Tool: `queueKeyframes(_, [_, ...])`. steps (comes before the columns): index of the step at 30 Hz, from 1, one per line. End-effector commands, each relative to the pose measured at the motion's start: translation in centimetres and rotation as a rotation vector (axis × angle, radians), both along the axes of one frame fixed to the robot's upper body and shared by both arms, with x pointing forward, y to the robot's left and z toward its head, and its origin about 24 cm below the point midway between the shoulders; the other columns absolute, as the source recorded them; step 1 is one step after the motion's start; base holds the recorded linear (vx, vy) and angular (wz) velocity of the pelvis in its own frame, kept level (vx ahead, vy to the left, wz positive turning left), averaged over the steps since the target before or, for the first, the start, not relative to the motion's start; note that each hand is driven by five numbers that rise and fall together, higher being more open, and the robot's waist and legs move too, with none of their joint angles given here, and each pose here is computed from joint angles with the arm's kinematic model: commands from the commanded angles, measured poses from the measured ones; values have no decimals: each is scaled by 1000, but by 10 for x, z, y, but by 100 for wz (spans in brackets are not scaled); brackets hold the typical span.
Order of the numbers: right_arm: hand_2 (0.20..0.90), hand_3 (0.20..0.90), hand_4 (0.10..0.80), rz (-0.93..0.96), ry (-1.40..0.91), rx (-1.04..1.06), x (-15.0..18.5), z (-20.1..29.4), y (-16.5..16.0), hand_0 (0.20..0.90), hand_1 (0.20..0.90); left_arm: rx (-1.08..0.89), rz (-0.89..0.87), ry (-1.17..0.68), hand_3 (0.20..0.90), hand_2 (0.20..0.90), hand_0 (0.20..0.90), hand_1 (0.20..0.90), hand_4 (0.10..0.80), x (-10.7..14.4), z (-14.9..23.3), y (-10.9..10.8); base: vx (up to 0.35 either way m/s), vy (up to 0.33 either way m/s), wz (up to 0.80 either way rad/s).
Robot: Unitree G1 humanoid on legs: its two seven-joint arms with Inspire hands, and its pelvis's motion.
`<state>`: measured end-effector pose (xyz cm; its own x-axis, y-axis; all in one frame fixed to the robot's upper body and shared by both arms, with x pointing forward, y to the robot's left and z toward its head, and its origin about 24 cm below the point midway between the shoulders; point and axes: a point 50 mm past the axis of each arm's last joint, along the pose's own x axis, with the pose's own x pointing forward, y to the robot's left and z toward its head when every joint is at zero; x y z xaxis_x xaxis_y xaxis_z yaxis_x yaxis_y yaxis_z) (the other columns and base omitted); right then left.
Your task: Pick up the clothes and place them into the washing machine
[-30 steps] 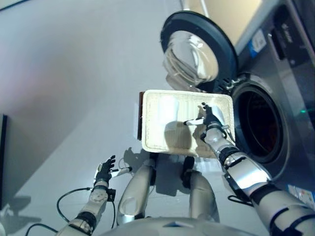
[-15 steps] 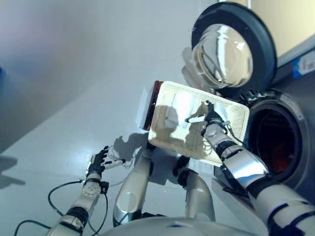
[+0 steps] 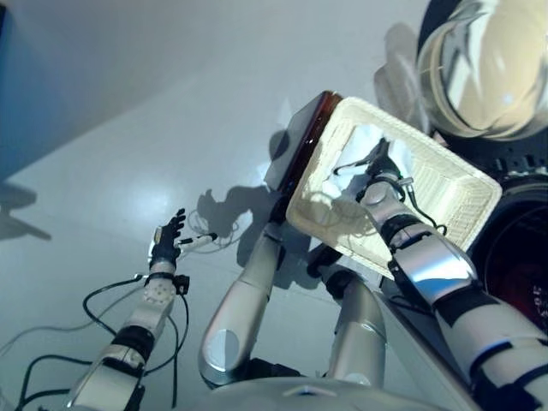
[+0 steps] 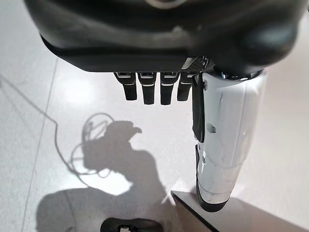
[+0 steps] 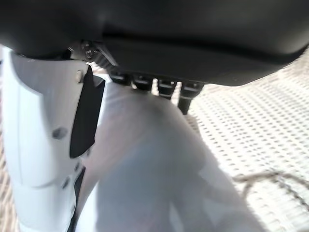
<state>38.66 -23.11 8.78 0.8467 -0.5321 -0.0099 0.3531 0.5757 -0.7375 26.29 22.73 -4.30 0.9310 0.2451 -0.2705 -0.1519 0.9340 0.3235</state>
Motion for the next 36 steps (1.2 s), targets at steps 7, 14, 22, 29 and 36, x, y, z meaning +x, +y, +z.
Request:
queueKeyframes(7, [200, 200, 300, -37, 60, -89, -2, 9, -23, 200, 200, 2, 5, -86, 900, 900, 900, 900, 800, 2, 11, -6, 15, 20, 23])
queueKeyframes(14, [200, 200, 300, -94, 150, -103, -20, -18, -40, 200, 200, 12, -35, 10, 900, 900, 900, 900, 800, -19, -10, -14, -20, 67, -11])
queueKeyframes(22, [200, 200, 300, -165, 209, -110, -43, -41, -64, 200, 200, 24, -91, 57, 900, 900, 900, 900, 800, -32, -20, -22, -28, 25, 0])
queueKeyframes(29, [200, 200, 300, -210, 187, -59, -54, -45, -83, 200, 200, 52, -73, 139, 900, 900, 900, 900, 800, -49, -34, -7, 25, -9, -21])
queueKeyframes(36, [200, 200, 300, -342, 29, 242, -72, -56, -100, 200, 200, 70, -61, 252, 900, 900, 900, 900, 800, -72, -54, -1, 64, 27, -34])
